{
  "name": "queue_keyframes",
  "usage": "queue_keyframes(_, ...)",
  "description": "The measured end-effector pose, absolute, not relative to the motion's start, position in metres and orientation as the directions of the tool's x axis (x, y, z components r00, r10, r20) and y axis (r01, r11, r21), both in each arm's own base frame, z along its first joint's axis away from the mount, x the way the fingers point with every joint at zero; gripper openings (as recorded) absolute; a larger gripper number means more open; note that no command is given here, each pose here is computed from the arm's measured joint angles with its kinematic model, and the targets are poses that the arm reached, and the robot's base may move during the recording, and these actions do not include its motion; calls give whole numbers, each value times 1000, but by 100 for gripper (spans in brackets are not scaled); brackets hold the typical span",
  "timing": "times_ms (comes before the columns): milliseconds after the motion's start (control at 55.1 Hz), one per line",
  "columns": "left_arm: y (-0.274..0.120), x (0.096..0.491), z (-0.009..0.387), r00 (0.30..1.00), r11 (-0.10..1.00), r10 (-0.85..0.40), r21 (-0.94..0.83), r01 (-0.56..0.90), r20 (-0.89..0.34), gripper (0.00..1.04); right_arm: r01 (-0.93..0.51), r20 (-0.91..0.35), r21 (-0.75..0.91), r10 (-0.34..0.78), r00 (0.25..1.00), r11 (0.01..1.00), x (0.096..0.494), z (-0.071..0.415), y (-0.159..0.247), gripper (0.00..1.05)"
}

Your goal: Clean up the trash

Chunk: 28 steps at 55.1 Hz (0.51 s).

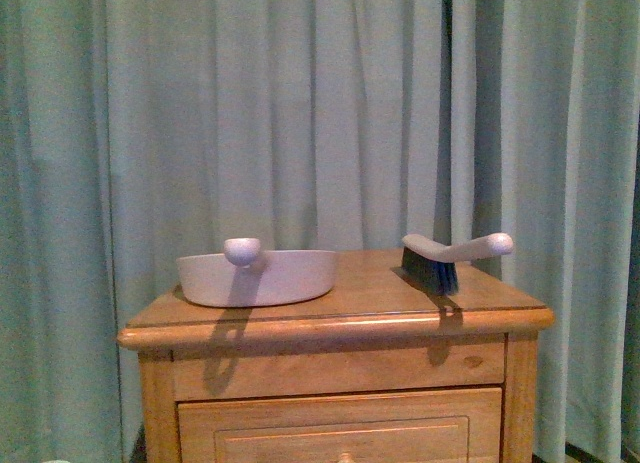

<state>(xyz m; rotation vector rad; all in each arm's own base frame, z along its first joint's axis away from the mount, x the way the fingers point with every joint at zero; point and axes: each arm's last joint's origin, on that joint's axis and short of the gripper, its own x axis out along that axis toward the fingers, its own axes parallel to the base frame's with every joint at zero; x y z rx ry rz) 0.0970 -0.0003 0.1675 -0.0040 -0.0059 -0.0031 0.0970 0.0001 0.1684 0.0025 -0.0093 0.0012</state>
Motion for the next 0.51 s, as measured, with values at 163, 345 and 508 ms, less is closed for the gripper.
queue_keyframes(163,0,97,168,1000,1000,-3,-4,3,7,97,-1,9,2,1,1000,1000,97,168,0,97)
queue_keyframes(345,0,97,168,1000,1000,-3,-4,3,7,97,-1,9,3,1,1000,1000,97,168,0,97)
queue_keyframes(508,0,97,168,1000,1000,-3,-4,3,6,97,-2,9,3,2,1000,1000,97,168,0,97)
